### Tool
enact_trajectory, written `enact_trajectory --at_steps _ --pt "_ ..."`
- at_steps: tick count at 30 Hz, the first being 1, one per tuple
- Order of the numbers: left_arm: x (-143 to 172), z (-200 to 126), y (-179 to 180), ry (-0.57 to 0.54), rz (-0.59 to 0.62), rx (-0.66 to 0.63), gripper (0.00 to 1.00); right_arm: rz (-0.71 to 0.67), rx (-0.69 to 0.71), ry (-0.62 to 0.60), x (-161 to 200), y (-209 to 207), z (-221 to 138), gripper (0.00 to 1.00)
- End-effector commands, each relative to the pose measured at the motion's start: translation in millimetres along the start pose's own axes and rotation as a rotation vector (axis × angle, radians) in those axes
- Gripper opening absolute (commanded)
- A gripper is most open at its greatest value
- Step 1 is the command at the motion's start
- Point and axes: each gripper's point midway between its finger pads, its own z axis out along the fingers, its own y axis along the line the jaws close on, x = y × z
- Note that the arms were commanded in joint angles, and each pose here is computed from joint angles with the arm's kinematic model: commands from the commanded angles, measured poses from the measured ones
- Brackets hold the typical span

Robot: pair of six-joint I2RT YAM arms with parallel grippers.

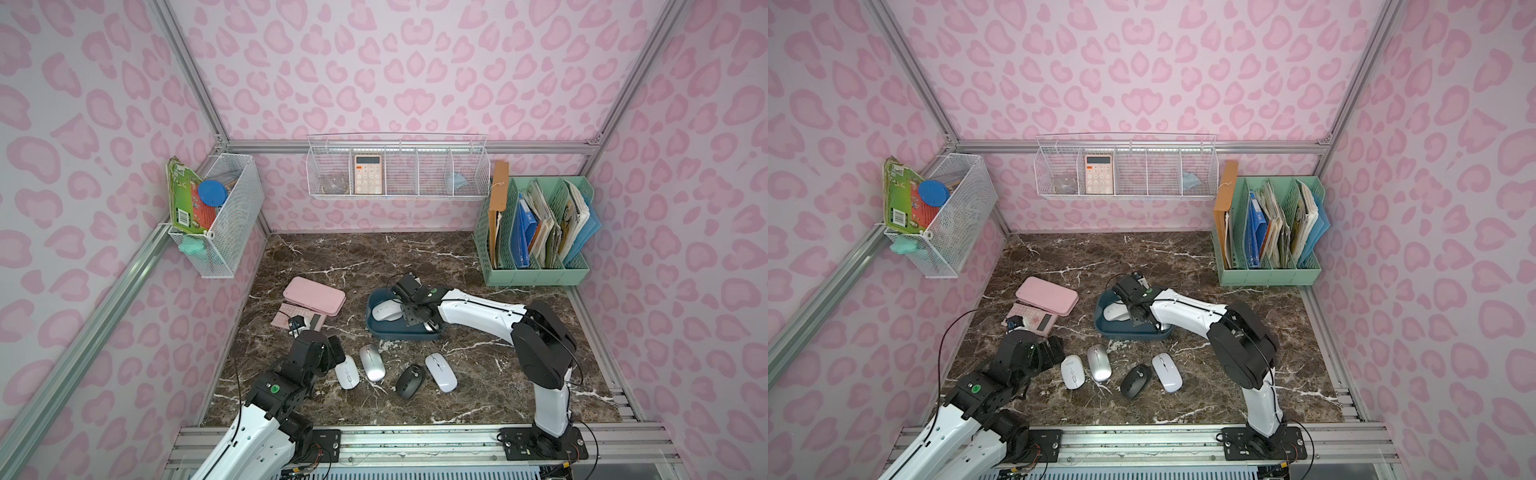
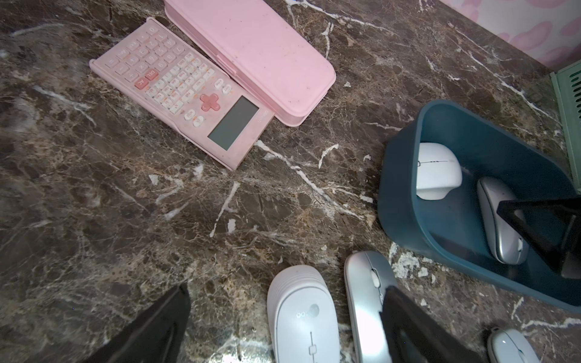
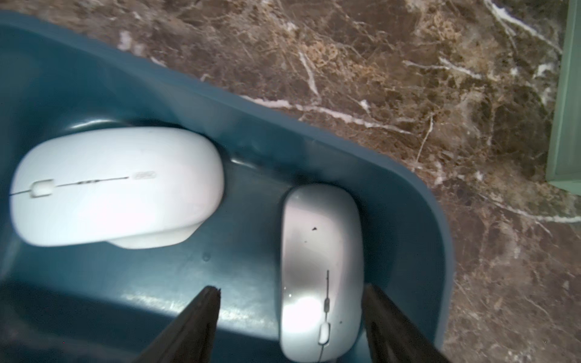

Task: Take out the mouse from the storage box
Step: Pick up the mouse from the storage box.

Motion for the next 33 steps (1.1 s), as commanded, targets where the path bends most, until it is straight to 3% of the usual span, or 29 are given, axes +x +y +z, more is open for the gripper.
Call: enact_trajectory --at_steps 1,13,22,33 --pt "-2 -1 0 -0.003 0.002 -0.002 0.99 0.020 0.027 0.046 7 -7 5 0.74" --pt "-1 0 -5 0.008 0.014 0.020 0.99 0.004 0.037 0.092 19 3 24 0.66" --pt "0 1 -5 0.007 0.015 0.019 0.99 -0.035 0.017 0.065 14 24 18 0.63" --pt "0 0 -5 0.006 0.014 0.024 0.99 -0.032 -0.043 0.045 6 18 15 0.76"
